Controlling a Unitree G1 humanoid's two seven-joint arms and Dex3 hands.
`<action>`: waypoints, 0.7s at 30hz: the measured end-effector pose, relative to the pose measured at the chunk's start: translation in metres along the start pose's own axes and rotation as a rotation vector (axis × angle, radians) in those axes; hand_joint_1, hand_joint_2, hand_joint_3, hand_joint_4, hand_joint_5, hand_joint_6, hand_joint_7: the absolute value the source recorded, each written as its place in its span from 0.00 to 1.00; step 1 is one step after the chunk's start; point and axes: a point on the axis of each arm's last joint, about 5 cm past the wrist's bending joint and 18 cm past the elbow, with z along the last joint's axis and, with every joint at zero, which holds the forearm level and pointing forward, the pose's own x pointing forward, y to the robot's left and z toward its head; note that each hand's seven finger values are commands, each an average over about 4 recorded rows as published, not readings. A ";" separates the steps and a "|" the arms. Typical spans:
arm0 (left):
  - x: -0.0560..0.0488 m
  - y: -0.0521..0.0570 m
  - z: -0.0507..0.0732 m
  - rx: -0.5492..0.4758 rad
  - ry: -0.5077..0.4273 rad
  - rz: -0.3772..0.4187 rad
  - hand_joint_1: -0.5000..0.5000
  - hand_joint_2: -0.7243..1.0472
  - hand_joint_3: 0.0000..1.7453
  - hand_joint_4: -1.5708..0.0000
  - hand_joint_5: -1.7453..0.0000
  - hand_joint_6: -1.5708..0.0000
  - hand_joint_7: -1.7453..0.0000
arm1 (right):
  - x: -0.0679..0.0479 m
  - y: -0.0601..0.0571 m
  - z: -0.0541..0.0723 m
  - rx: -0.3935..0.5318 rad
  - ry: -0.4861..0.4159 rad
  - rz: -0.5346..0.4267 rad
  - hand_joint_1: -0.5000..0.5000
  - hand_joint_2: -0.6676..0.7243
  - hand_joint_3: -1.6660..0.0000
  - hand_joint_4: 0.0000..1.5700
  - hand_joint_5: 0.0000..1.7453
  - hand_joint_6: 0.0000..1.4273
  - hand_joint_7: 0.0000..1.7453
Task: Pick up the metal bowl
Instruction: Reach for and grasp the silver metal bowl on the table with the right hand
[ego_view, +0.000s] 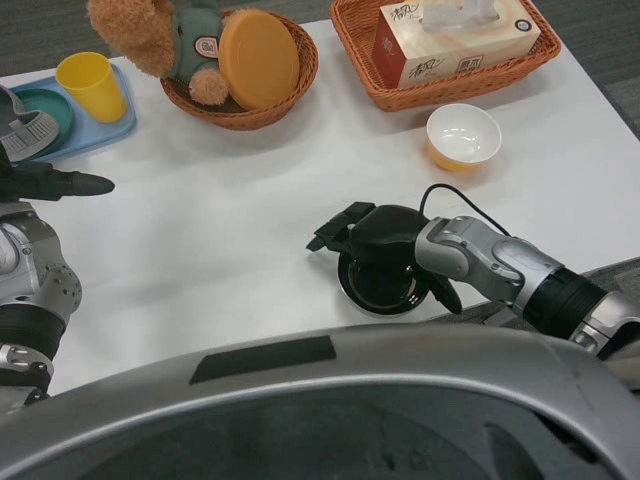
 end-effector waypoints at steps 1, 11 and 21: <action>0.000 0.000 0.000 0.000 0.000 0.000 0.02 0.00 0.05 0.55 0.94 0.90 0.96 | 0.000 0.000 0.000 0.004 -0.004 -0.004 0.06 0.51 0.69 0.10 0.72 0.00 0.60; 0.000 0.000 0.000 0.000 0.000 0.000 0.02 0.00 0.05 0.55 0.94 0.90 0.96 | -0.002 -0.001 -0.003 0.043 -0.034 -0.060 0.04 0.27 0.62 0.58 0.94 0.00 0.87; 0.000 0.000 0.000 0.000 0.000 0.000 0.02 0.00 0.05 0.55 0.94 0.90 0.96 | -0.004 -0.003 -0.006 0.069 -0.046 -0.107 0.04 0.19 0.62 0.81 0.94 0.06 0.92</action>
